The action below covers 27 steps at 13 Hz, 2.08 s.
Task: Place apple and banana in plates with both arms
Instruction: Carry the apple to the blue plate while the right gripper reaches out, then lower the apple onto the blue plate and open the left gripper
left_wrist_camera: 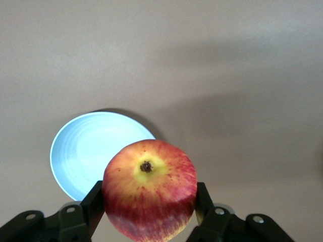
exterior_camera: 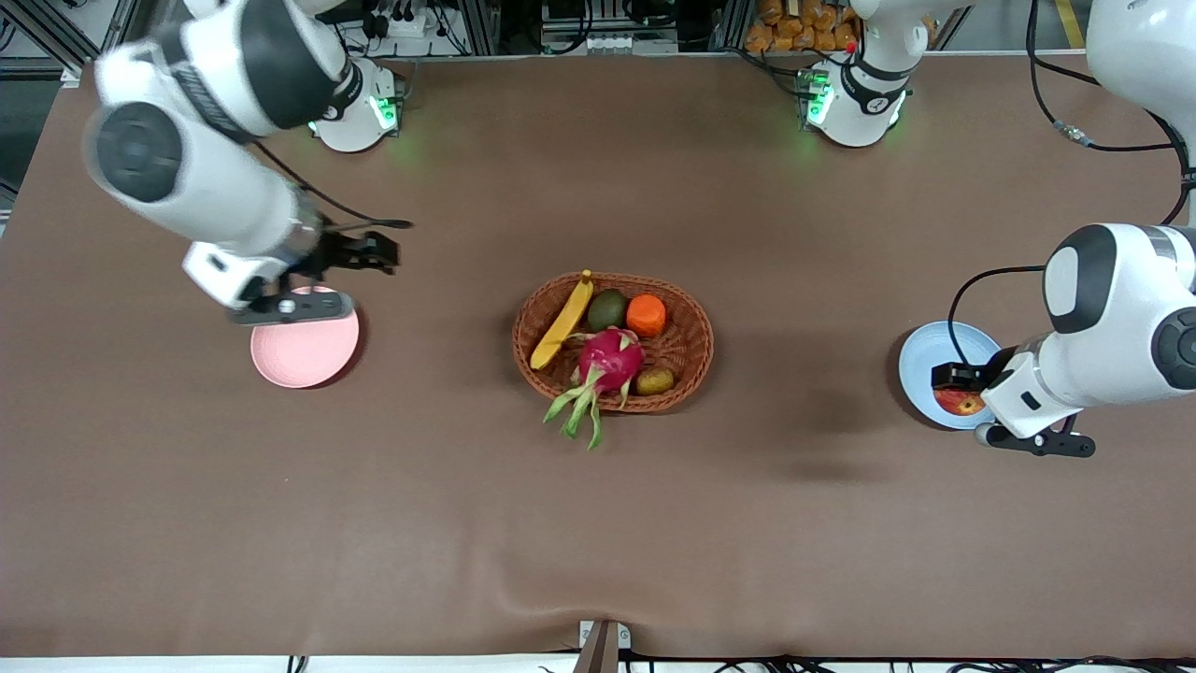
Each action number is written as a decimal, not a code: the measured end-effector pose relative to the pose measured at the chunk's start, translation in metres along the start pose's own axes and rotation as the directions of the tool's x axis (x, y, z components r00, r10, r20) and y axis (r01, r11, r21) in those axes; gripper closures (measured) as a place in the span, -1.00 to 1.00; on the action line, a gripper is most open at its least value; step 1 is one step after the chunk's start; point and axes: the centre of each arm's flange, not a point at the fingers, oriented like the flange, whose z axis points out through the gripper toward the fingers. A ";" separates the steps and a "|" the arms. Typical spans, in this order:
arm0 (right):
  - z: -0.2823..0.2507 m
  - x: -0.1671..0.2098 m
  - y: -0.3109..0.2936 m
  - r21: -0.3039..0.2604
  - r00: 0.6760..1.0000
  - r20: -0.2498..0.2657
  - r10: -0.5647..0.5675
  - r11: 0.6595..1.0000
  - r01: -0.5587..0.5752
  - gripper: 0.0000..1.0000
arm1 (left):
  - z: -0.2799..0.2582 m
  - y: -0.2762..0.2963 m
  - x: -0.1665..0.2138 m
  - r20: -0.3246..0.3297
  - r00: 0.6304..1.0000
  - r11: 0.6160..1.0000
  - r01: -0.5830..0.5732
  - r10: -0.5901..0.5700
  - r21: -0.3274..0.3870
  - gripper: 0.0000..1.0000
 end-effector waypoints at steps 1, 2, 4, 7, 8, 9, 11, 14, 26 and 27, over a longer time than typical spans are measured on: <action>0.016 -0.001 -0.020 -0.007 1.000 0.000 0.022 1.000 -0.022 -1.00 | 0.006 -0.004 -0.002 0.013 1.000 1.000 -0.006 0.005 0.026 -0.49; 0.033 -0.003 -0.041 -0.014 0.999 0.000 0.050 0.999 -0.050 -1.00 | 0.011 -0.007 -0.004 0.026 1.000 0.999 -0.013 0.012 0.049 -0.49; 0.066 -0.012 -0.089 -0.026 0.993 -0.008 0.119 0.993 -0.119 -1.00 | 0.022 -0.010 -0.007 0.049 0.999 0.997 -0.025 0.022 0.079 -0.49; 0.118 -0.035 -0.173 -0.019 0.972 -0.049 0.228 0.973 -0.229 -0.91 | 0.042 -0.025 -0.013 0.069 0.998 0.996 -0.019 0.012 0.091 -0.49; 0.137 -0.041 -0.195 -0.013 0.963 -0.060 0.261 0.965 -0.263 -0.68 | 0.051 -0.027 -0.015 0.069 0.997 0.995 -0.022 0.016 0.095 -0.49; 0.154 -0.045 -0.209 -0.009 0.956 -0.067 0.287 0.957 -0.288 -0.64 | 0.061 -0.029 -0.018 0.066 0.998 0.994 -0.029 0.022 0.105 -0.49; 0.175 -0.044 -0.221 0.002 0.937 -0.071 0.341 0.940 -0.342 -0.56 | 0.077 -0.038 -0.023 0.061 0.998 0.994 -0.029 0.022 0.108 -0.48; 0.194 -0.040 -0.229 0.026 0.917 -0.065 0.392 0.920 -0.391 -0.40 | 0.091 -0.041 -0.027 0.052 0.998 0.994 -0.035 0.029 0.103 -0.48; 0.250 -0.047 -0.252 0.011 0.905 -0.058 0.422 0.907 -0.422 0.15 | 0.144 -0.068 -0.042 0.036 0.994 0.991 -0.106 0.103 0.076 -0.48; 0.250 -0.046 -0.252 0.012 0.904 -0.059 0.423 0.906 -0.423 0.15 | 0.147 -0.067 -0.042 0.037 0.994 0.991 -0.108 0.105 0.073 -0.52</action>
